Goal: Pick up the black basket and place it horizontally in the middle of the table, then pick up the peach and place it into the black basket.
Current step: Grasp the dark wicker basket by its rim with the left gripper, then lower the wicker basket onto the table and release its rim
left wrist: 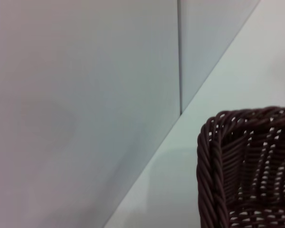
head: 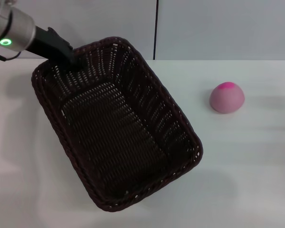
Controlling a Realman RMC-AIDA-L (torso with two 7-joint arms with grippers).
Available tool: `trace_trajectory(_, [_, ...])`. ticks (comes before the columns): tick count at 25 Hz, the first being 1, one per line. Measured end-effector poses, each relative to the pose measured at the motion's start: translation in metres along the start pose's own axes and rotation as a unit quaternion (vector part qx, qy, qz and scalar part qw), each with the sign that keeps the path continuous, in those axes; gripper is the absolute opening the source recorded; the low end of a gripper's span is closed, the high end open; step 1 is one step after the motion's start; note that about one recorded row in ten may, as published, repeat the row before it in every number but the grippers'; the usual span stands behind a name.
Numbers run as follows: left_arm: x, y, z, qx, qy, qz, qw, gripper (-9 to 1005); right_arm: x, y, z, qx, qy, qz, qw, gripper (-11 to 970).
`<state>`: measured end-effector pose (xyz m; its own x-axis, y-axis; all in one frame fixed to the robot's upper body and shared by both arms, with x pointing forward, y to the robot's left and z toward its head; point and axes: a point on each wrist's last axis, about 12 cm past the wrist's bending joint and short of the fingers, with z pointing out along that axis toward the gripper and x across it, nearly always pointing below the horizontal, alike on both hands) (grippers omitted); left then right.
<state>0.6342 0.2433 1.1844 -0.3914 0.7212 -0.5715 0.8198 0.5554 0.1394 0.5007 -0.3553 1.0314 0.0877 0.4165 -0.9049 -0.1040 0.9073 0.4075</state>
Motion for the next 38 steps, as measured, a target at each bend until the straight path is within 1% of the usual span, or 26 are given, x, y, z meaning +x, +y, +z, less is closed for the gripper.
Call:
trace_trajectory(1, [0.0, 0.0, 0.0, 0.0, 0.0, 0.0, 1.0, 287, 0.0, 0.0, 0.0, 0.0, 0.0, 0.0, 1.0, 735])
trace_trajectory(5, [0.011, 0.001, -0.018, -0.007, -0.038, -0.019, 0.999, 274, 0.0, 0.0, 0.0, 0.001, 0.0, 0.001, 1.0, 735])
trace_trajectory(6, [0.015, 0.001, -0.022, -0.01, -0.051, -0.028, 0.998, 268, 0.0, 0.0, 0.0, 0.001, 0.0, 0.002, 1.0, 735])
trace_trajectory(7, [0.023, 0.004, -0.031, -0.016, -0.082, -0.053, 0.995, 261, 0.0, 0.001, 0.001, 0.0, -0.001, 0.002, 1.0, 735])
trace_trajectory(8, [0.023, 0.004, -0.031, -0.016, -0.082, -0.053, 0.995, 254, 0.0, 0.001, 0.001, 0.0, -0.001, 0.002, 1.0, 735])
trace_trajectory(11, [0.036, 0.009, -0.044, -0.028, -0.125, -0.088, 0.988, 222, 0.0, 0.002, 0.002, -0.002, -0.001, 0.002, 1.0, 735])
trace_trajectory(12, [0.044, 0.011, -0.051, -0.034, -0.144, -0.103, 0.984, 203, 0.0, 0.002, 0.003, -0.003, -0.001, 0.002, 1.0, 735])
trace_trajectory(15, [0.05, 0.01, -0.055, -0.034, -0.159, -0.113, 0.98, 200, 0.0, 0.003, 0.003, -0.004, -0.002, 0.003, 1.0, 735])
trace_trajectory(17, [0.058, 0.008, -0.062, -0.028, -0.185, -0.129, 0.974, 198, 0.001, 0.003, 0.004, -0.004, -0.001, 0.004, 1.0, 735])
trace_trajectory(20, [0.062, 0.007, -0.066, -0.021, -0.201, -0.139, 0.97, 198, 0.001, 0.003, 0.004, -0.003, 0.0, 0.005, 1.0, 735])
trace_trajectory(26, [0.078, 0.003, -0.075, -0.008, -0.235, -0.18, 0.955, 197, 0.002, 0.003, 0.004, 0.0, 0.004, 0.005, 1.0, 735])
trace_trajectory(32, [0.093, -0.004, -0.078, 0.003, -0.269, -0.226, 0.936, 198, 0.002, 0.002, 0.006, 0.004, 0.005, 0.007, 1.0, 735])
trace_trajectory(38, [0.103, -0.01, -0.082, 0.012, -0.301, -0.253, 0.919, 198, 0.002, 0.003, 0.01, 0.003, 0.006, 0.007, 1.0, 735])
